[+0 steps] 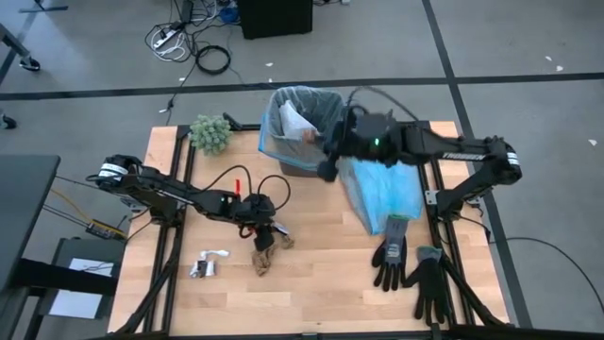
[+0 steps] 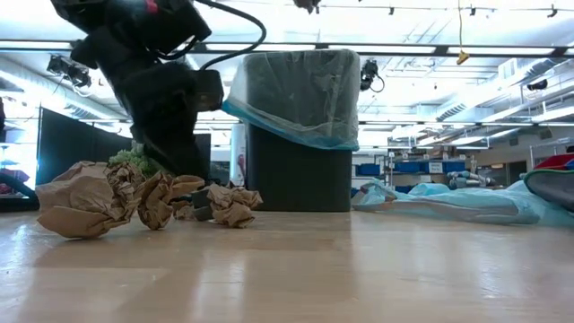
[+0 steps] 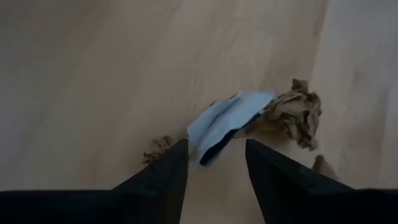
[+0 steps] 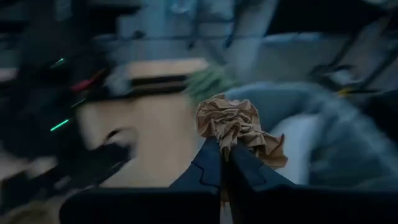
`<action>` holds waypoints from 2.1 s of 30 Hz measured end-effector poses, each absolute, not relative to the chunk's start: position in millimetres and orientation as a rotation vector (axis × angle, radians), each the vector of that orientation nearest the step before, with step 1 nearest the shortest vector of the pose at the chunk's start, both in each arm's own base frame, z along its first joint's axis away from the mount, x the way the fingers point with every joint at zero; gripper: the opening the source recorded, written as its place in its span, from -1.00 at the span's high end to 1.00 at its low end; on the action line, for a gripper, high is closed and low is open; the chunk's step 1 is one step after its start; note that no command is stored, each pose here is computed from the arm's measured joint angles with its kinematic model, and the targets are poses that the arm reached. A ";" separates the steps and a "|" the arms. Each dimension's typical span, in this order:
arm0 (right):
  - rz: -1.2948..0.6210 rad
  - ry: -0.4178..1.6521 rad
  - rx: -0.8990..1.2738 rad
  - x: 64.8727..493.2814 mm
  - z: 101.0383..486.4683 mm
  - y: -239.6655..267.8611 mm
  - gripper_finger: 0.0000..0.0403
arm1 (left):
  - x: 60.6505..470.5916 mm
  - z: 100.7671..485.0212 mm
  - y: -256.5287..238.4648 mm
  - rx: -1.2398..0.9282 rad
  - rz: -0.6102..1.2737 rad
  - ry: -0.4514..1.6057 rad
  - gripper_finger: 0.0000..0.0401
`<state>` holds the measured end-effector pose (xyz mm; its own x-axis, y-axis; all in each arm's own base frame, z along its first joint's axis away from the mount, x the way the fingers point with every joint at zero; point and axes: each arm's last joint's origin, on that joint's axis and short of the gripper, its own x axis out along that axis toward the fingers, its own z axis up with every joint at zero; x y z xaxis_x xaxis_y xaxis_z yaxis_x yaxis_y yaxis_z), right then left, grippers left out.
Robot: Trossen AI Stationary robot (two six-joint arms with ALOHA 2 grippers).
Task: Place trash/remove bag and relplace
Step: Put the brown napkin into the trash bin
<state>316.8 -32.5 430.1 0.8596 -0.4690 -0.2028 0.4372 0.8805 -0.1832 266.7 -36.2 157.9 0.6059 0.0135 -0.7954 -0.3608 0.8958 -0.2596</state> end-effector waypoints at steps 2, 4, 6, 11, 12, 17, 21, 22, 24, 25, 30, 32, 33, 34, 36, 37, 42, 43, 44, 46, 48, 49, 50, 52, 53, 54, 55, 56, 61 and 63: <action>-0.533 0.237 -0.138 314.0 434.7 -47.6 1.00 | 267.8 160.1 -36.7 -0.450 0.238 0.901 0.19; -0.587 0.225 -0.113 313.2 435.0 -63.9 1.00 | 269.4 162.3 -37.8 -0.442 0.229 0.894 0.24; -0.636 0.234 -0.051 310.3 431.7 -80.1 1.00 | 271.4 165.2 -38.2 -0.426 0.216 0.886 0.29; -0.571 0.224 0.176 306.8 422.6 -114.4 0.93 | 280.6 178.5 -39.7 -0.382 0.175 0.842 0.34; -0.565 0.223 0.197 308.3 420.5 -118.3 0.91 | 282.9 182.0 -40.1 -0.374 0.166 0.828 0.34; -0.562 0.241 0.248 309.6 413.3 -131.7 0.72 | 291.6 196.6 -40.6 -0.329 0.157 0.781 0.34; -0.561 0.251 0.277 313.2 408.0 -136.3 0.57 | 300.3 213.7 -44.2 -0.233 0.103 0.728 0.34; -0.560 0.249 0.278 314.0 407.5 -137.0 0.53 | 302.0 217.6 -44.6 -0.211 0.095 0.717 0.35; -0.559 0.252 0.278 314.9 406.6 -137.2 0.46 | 304.2 222.6 -44.8 -0.168 0.093 0.704 0.35; -0.559 0.255 0.278 314.8 406.3 -137.2 0.42 | 304.6 223.7 -44.5 -0.152 0.103 0.700 0.35; -0.526 0.227 0.257 314.2 413.1 -127.8 0.31 | 301.2 223.3 -42.4 -0.138 0.139 0.772 0.35; -0.477 0.196 0.255 312.6 419.9 -120.0 0.29 | 299.7 223.6 -42.9 -0.130 0.140 0.801 0.35; -0.450 0.181 0.253 312.0 423.2 -115.9 0.29 | 298.3 222.8 -43.3 -0.122 0.140 0.822 0.35; -0.423 0.169 0.251 311.9 425.9 -111.4 0.29 | 297.1 222.0 -43.9 -0.109 0.136 0.839 0.35; -0.378 0.148 0.238 313.2 429.6 -103.7 0.29 | 295.8 221.5 -44.2 -0.100 0.134 0.857 0.34; -0.360 0.146 0.219 313.8 430.7 -100.3 0.29 | 295.7 221.5 -44.2 -0.115 0.138 0.860 0.34; -0.294 0.160 0.172 318.8 430.6 -82.3 0.29 | 297.3 223.9 -41.4 -0.253 0.141 0.862 0.34; -0.281 0.158 0.173 319.8 430.9 -78.3 0.30 | 298.1 225.2 -40.7 -0.260 0.146 0.857 0.34; -0.268 0.158 0.177 320.8 430.9 -74.2 0.30 | 298.4 226.0 -40.2 -0.262 0.149 0.855 0.34; -0.240 0.160 0.187 322.8 430.9 -64.7 0.31 | 297.6 227.1 -39.4 -0.259 0.156 0.875 0.34; -0.217 0.174 0.192 324.0 429.7 -56.8 0.31 | 296.5 229.5 -37.3 -0.246 0.163 0.905 0.34; -0.208 0.189 0.192 324.3 428.5 -53.4 0.31 | 295.4 230.2 -35.9 -0.230 0.161 0.930 0.34; -0.200 0.208 0.196 324.3 426.8 -50.0 0.31 | 293.1 229.9 -34.4 -0.212 0.152 0.966 0.34; -0.187 0.239 0.221 324.6 423.7 -43.9 0.31 | 287.3 226.6 -30.9 -0.160 0.102 1.053 0.34; -0.181 0.249 0.235 324.8 422.7 -40.6 0.31 | 285.0 225.1 -29.8 -0.128 0.080 1.083 0.34; -0.173 0.256 0.248 324.9 422.2 -37.1 0.31 | 283.7 223.3 -28.4 -0.100 0.067 1.098 0.34; -0.167 0.261 0.258 325.1 421.7 -33.9 0.31 | 282.4 220.9 -27.1 -0.082 0.058 1.107 0.34; -0.157 0.267 0.262 325.3 421.2 -30.3 0.31 | 280.9 218.2 -25.9 -0.073 0.056 1.119 0.34; -0.135 0.347 0.240 324.5 413.9 -21.5 0.31 | 273.9 203.7 -22.9 -0.033 0.071 1.158 0.35; -0.141 0.360 0.261 325.6 411.5 -20.9 0.31 | 271.3 197.2 -23.3 -0.019 0.062 1.165 0.35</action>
<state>325.6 -20.9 411.5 0.9265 -0.0895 -0.3655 0.1818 0.9568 0.2267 271.3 -23.3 197.2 0.3934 0.0395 -0.9185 -0.0590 0.9981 0.0176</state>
